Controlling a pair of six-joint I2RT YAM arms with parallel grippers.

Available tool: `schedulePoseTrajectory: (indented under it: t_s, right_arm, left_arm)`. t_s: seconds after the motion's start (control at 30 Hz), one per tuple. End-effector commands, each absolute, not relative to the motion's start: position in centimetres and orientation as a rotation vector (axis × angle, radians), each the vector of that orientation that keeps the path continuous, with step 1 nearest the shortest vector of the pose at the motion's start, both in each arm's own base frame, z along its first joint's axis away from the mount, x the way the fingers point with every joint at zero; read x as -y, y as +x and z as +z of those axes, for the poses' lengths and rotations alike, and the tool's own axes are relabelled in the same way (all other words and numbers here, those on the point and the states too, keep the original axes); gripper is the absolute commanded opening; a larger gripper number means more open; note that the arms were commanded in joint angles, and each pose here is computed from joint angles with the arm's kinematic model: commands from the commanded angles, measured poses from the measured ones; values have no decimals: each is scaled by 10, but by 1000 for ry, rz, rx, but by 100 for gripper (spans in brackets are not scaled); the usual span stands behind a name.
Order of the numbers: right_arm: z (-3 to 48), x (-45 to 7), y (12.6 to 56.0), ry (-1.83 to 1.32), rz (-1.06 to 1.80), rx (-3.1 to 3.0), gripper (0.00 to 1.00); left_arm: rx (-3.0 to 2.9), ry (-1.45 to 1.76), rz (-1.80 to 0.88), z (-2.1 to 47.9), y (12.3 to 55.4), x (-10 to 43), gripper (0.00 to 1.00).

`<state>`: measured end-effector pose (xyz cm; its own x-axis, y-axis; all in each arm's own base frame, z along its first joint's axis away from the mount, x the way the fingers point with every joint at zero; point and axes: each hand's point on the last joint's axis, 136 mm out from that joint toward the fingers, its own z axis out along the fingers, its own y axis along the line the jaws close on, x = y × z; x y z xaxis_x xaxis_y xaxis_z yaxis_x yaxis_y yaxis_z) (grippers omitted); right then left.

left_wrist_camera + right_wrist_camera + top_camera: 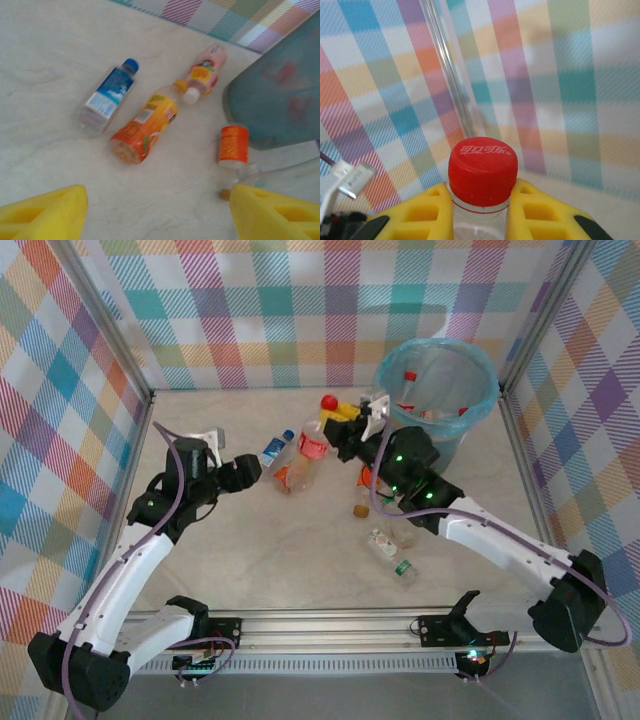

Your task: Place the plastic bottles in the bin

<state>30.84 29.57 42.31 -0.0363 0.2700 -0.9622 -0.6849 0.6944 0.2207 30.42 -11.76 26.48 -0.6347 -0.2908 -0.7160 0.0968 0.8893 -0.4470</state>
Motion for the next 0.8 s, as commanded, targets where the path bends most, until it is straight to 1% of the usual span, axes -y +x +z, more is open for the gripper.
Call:
schedulePoseTrajectory:
  t_s: [0.0,0.23,0.4,0.53,0.67,0.77]
  right_arm:
    - [477,-270,302,-449,594,-1281,20]
    - [554,-212,306,-421,309,-1137,20]
    - [583,-164,316,-351,101,-1100,20]
    - [581,-139,337,-333,-73,-1124,20]
    - [559,-119,368,-337,-244,-1197,20]
    - [539,-104,386,-335,-317,-1261,20]
  left_arm:
    - [-2132,-75,-677,300,313,140,75]
    - [-2075,94,-760,351,329,197,74]
    - [-2068,162,-796,362,335,226,74]
    - [-2075,186,-806,359,336,239,74]
    - [-2091,197,-800,352,335,245,74]
    - [-2102,197,-791,347,334,245,74]
